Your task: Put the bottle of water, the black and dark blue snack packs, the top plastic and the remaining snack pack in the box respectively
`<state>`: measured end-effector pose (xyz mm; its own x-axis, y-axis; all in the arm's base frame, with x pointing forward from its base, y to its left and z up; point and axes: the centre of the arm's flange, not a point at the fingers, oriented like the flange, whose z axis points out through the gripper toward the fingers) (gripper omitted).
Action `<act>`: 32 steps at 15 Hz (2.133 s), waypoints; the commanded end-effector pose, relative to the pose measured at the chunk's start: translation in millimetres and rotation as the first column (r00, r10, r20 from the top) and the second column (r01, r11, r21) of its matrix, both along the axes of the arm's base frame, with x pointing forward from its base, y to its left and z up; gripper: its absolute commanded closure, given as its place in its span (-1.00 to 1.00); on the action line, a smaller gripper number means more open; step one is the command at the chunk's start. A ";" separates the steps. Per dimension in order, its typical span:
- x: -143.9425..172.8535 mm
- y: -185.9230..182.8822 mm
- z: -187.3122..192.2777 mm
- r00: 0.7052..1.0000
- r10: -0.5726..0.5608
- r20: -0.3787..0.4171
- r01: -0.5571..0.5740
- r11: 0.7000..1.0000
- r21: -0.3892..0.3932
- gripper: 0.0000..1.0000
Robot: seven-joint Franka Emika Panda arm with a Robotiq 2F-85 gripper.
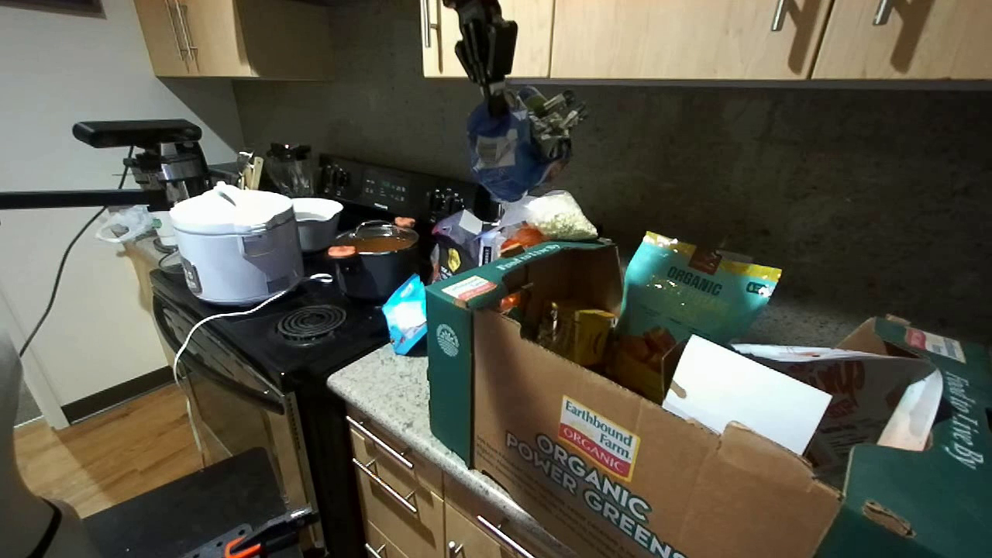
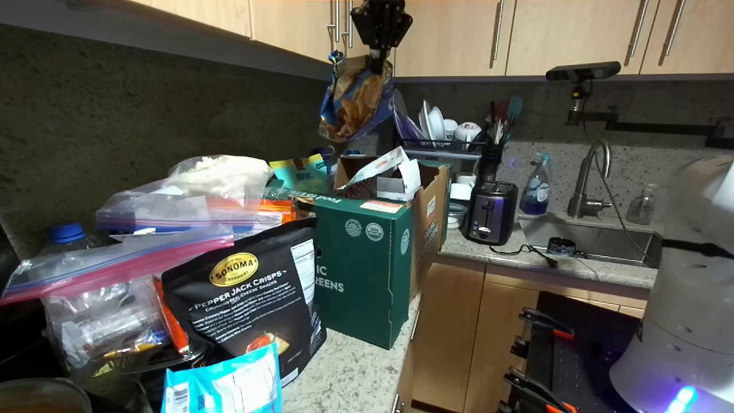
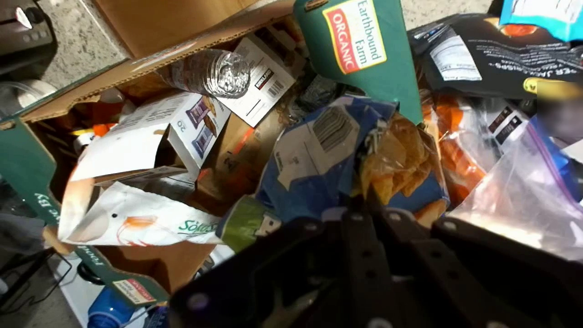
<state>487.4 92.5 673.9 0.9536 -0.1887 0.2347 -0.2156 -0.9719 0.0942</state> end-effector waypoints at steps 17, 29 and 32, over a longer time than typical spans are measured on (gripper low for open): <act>77.7 -90.9 -138.6 0.921 -0.382 0.077 0.379 0.924 0.057 0.99; 75.9 -99.9 -229.2 0.902 -0.425 -0.074 0.430 0.899 0.079 0.99; 77.0 -101.1 -240.2 0.897 -0.431 -0.102 0.439 0.894 0.089 0.99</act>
<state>567.3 -7.2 438.9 0.7962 -0.5921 0.1247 -0.6017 -0.7965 0.0593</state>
